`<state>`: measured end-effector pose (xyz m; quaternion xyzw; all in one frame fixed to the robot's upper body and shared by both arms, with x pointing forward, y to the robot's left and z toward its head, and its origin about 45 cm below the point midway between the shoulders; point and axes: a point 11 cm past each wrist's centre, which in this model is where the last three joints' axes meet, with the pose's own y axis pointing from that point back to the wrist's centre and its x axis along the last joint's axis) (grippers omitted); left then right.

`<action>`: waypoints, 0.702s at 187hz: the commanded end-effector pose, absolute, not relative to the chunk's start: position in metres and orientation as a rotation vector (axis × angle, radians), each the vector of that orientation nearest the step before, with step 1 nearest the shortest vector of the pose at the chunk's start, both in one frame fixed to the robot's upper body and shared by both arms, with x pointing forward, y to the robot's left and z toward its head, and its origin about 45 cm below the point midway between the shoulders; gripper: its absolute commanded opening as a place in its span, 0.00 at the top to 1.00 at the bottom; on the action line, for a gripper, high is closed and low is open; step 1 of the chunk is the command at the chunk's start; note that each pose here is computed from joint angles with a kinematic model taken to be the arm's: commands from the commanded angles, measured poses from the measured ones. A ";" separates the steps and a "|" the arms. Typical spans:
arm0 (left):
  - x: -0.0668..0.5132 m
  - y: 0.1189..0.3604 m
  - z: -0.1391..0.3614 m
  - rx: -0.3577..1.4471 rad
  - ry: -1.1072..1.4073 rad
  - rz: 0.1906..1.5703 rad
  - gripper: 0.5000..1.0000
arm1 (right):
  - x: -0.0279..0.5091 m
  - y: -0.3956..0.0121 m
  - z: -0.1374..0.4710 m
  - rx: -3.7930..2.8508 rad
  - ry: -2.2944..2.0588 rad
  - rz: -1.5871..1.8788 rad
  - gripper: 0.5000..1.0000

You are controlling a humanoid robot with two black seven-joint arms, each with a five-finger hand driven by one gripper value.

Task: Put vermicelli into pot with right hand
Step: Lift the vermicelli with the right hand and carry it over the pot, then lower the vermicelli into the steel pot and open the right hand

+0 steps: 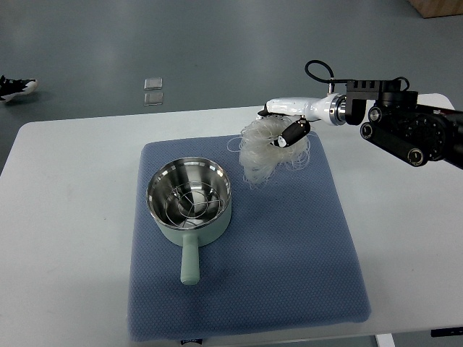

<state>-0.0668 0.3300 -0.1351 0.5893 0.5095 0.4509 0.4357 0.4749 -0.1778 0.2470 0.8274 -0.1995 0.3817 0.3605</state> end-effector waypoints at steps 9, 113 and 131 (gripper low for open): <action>-0.067 0.330 -0.135 1.466 1.268 1.122 0.00 | 0.484 -0.163 0.283 2.183 -0.541 1.024 1.00; -0.067 0.330 -0.135 1.465 1.269 1.123 0.00 | 0.448 -0.047 0.317 2.389 -0.264 1.122 1.00; -0.067 0.330 -0.135 1.466 1.268 1.122 0.00 | 0.444 -0.040 0.312 2.396 -0.243 1.118 0.98</action>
